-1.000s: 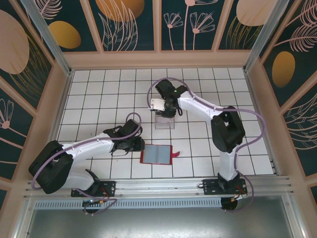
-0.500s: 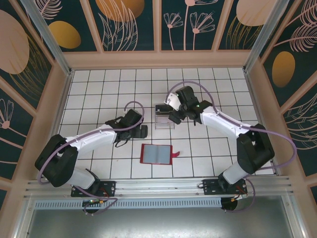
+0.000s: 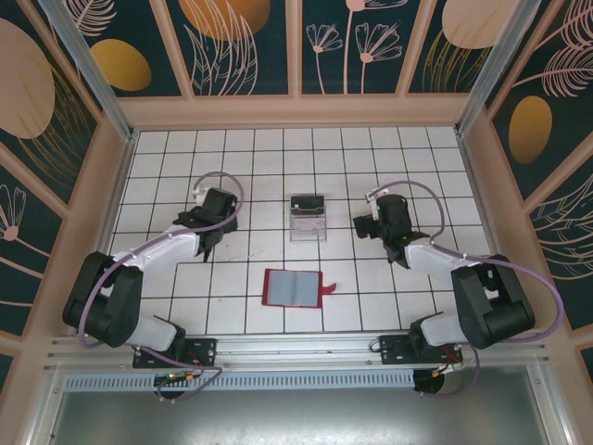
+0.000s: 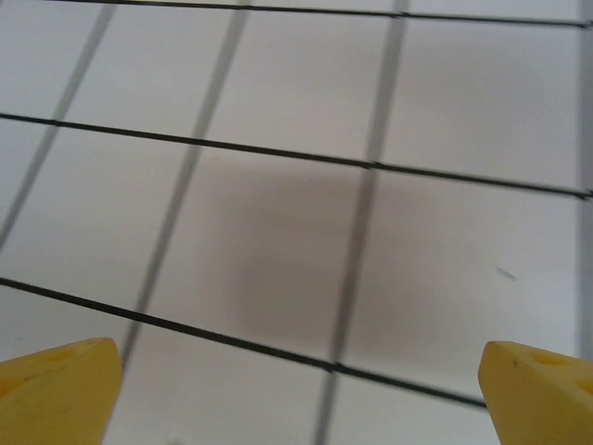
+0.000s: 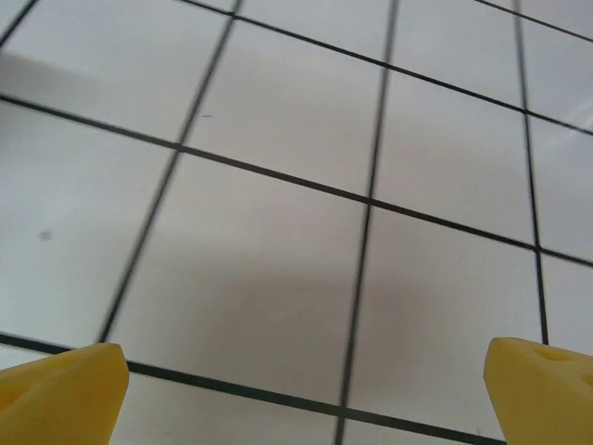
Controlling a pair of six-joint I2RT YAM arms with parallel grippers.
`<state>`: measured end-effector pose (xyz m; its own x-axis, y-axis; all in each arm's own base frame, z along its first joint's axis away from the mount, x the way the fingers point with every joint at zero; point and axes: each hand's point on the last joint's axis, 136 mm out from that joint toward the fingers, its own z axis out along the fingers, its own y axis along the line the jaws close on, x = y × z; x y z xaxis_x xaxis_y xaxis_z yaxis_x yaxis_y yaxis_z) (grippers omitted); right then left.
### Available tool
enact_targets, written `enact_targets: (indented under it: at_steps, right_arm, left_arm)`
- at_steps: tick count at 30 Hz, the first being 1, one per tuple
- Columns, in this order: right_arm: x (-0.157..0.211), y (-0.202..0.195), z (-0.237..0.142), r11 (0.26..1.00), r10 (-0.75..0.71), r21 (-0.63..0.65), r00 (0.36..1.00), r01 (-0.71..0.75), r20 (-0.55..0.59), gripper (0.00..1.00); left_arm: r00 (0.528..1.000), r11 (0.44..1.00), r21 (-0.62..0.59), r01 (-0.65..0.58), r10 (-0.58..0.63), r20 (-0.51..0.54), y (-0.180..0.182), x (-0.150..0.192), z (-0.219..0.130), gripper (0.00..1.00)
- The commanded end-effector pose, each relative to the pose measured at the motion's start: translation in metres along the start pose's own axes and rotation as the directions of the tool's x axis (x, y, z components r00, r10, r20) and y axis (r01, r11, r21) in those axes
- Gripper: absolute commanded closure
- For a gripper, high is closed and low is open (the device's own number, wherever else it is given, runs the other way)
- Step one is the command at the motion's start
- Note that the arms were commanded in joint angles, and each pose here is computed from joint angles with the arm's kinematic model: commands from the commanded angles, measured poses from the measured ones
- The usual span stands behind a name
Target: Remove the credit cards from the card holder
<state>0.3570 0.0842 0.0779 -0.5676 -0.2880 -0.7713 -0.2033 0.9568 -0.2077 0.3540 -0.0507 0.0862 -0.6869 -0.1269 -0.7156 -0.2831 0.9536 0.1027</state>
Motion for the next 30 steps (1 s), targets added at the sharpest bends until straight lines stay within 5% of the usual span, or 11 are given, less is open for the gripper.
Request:
enact_targets:
  at_steps: [1,10,14,20,25,30]
  right_arm:
    - [-0.032,-0.03,-0.009,0.981,0.164,0.062,0.962,-0.182,0.218,0.01]
    - [-0.028,-0.083,-0.025,0.939,0.226,0.144,0.876,-0.312,0.426,0.01]
    - [-0.035,-0.092,-0.032,0.94,0.227,0.112,0.837,-0.322,0.498,0.01]
    - [-0.024,-0.099,-0.026,0.928,0.298,0.038,0.801,-0.37,0.519,0.01]
    - [-0.019,-0.103,-0.014,0.921,0.341,0.001,0.806,-0.39,0.484,0.01]
    - [-0.018,-0.103,-0.014,0.921,0.34,0.002,0.807,-0.389,0.483,0.01]
  left_arm:
    - [0.986,0.991,-0.059,0.12,-0.112,0.125,0.034,-0.027,0.01,0.02]
    - [0.926,0.946,-0.158,0.282,-0.225,0.303,0.093,-0.07,0.02,0.02]
    - [0.892,0.968,-0.03,0.248,-0.216,0.397,0.089,-0.08,0.022,0.02]
    - [0.77,0.967,0.01,0.253,-0.208,0.604,0.108,-0.069,-0.001,0.01]
    - [0.797,0.988,0.096,0.117,-0.151,0.585,0.08,-0.069,0.006,0.01]
    - [0.774,0.986,0.141,0.089,-0.158,0.613,0.077,-0.066,-0.001,0.01]
